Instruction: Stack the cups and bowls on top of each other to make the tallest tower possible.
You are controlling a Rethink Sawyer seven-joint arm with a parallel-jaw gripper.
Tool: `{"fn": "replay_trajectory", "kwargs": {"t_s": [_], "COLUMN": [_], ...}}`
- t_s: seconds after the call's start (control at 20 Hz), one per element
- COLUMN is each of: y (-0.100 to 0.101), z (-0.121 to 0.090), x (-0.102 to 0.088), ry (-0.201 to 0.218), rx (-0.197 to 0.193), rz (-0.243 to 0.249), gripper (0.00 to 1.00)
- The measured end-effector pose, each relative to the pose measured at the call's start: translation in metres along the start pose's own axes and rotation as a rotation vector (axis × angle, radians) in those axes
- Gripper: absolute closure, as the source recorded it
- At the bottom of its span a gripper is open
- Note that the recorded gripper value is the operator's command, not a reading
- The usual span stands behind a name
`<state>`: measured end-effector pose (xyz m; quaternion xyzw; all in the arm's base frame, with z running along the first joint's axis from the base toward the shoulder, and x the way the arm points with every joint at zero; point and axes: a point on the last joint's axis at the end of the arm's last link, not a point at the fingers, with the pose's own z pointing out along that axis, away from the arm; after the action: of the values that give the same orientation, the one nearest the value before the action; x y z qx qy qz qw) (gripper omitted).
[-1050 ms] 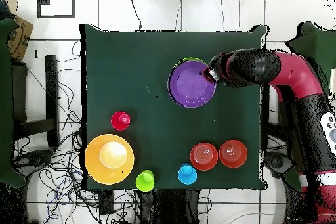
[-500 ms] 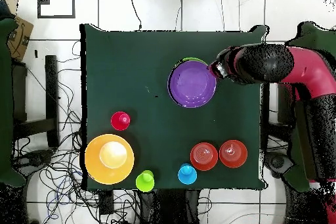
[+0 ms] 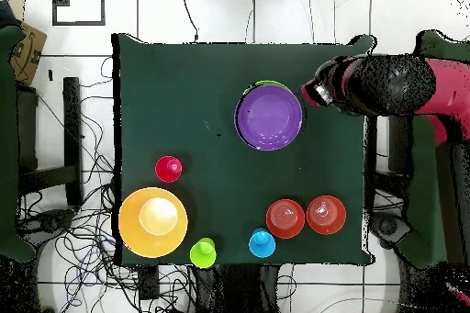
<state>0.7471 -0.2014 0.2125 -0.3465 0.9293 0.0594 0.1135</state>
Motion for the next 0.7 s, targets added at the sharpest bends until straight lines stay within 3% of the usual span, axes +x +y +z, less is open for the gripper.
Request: {"fn": "replay_trajectory", "kwargs": {"t_s": [0.5,0.7], "y": [0.019,0.025], "z": [-0.075,-0.094], "x": [0.014,0.018], "ry": [0.157,0.198], "rx": [-0.003,0.001], "rz": [-0.019,-0.018], "gripper": [0.00,0.00]}}
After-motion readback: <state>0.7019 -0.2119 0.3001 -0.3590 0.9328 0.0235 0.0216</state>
